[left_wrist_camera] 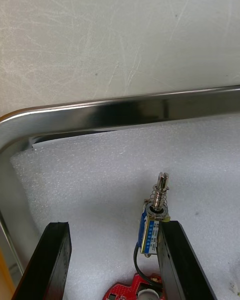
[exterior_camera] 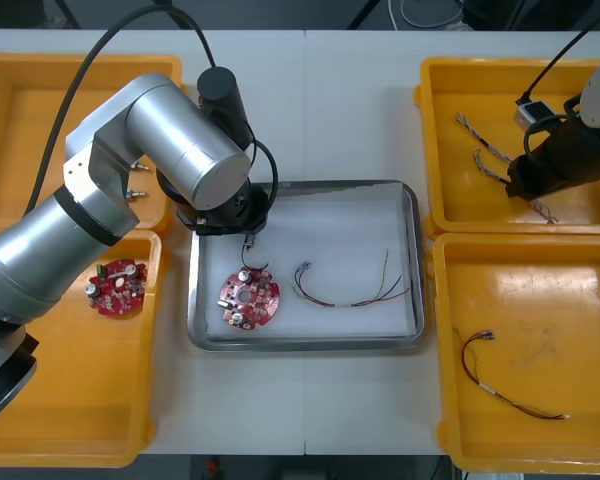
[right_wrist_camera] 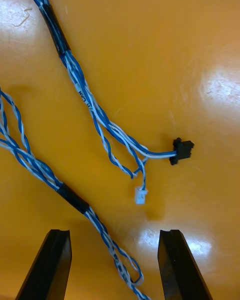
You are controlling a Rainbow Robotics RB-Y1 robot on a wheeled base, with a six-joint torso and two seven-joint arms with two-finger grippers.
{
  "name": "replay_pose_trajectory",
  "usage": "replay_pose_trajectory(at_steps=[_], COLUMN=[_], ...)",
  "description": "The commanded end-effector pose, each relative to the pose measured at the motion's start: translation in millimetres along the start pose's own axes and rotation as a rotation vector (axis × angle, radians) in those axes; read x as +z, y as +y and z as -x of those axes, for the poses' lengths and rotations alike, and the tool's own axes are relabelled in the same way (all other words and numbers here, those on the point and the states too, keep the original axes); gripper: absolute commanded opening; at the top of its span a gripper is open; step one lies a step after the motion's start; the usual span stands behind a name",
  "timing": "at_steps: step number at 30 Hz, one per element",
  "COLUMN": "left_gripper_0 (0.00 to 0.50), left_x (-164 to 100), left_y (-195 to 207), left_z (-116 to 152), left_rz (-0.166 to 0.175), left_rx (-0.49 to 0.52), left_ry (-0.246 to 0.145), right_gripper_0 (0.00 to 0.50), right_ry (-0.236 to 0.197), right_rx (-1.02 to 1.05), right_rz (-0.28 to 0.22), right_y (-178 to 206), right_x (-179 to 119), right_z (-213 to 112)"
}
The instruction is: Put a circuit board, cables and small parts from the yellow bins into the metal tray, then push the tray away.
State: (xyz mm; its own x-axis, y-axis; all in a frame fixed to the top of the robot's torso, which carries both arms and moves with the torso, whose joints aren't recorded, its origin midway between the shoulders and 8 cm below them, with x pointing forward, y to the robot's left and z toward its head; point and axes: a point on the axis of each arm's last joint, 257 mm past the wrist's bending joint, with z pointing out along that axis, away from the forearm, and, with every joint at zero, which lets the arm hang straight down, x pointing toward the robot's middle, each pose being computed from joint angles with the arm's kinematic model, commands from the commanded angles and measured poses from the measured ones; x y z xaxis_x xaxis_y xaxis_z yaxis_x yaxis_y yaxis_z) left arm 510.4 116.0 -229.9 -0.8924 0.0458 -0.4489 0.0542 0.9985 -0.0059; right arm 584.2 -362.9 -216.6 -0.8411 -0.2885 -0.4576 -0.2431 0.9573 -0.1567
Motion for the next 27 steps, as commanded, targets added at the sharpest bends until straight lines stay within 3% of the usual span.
replay_pose_trajectory(at_steps=[1,7,11,12,14,18,27], left_gripper_0=[0.5,0.5,0.5,0.5,0.5,0.5,0.5], left_x=[-31,-66,-95,-101,-111,-131,-148], left_y=[-30,-17,3,9,19,46,123], left_z=[18,24,36,39,45,64,102], left_rz=[-0.053,-0.06,-0.052,-0.053,-0.056,-0.046,0.001], left_rx=[-0.025,-0.051,-0.081,-0.093,-0.113,-0.165,-0.227], left_ry=[-0.05,-0.044,-0.069,-0.074,-0.077,-0.112,-0.185], right_gripper_0=[0.5,0.5,0.5,0.338,0.192,0.121,0.051], right_ry=[-0.049,-0.045,-0.027,-0.021,-0.007,0.015,0.016], right_rx=[-0.045,-0.041,-0.03,-0.028,-0.021,-0.015,-0.018], right_rz=[0.006,-0.004,0.009,0.013,0.016,0.024,-0.002], right_y=[17,21,24,25,25,27,13], right_x=[1,11,11,11,11,11,5], right_z=[28,26,22,20,16,11,10])
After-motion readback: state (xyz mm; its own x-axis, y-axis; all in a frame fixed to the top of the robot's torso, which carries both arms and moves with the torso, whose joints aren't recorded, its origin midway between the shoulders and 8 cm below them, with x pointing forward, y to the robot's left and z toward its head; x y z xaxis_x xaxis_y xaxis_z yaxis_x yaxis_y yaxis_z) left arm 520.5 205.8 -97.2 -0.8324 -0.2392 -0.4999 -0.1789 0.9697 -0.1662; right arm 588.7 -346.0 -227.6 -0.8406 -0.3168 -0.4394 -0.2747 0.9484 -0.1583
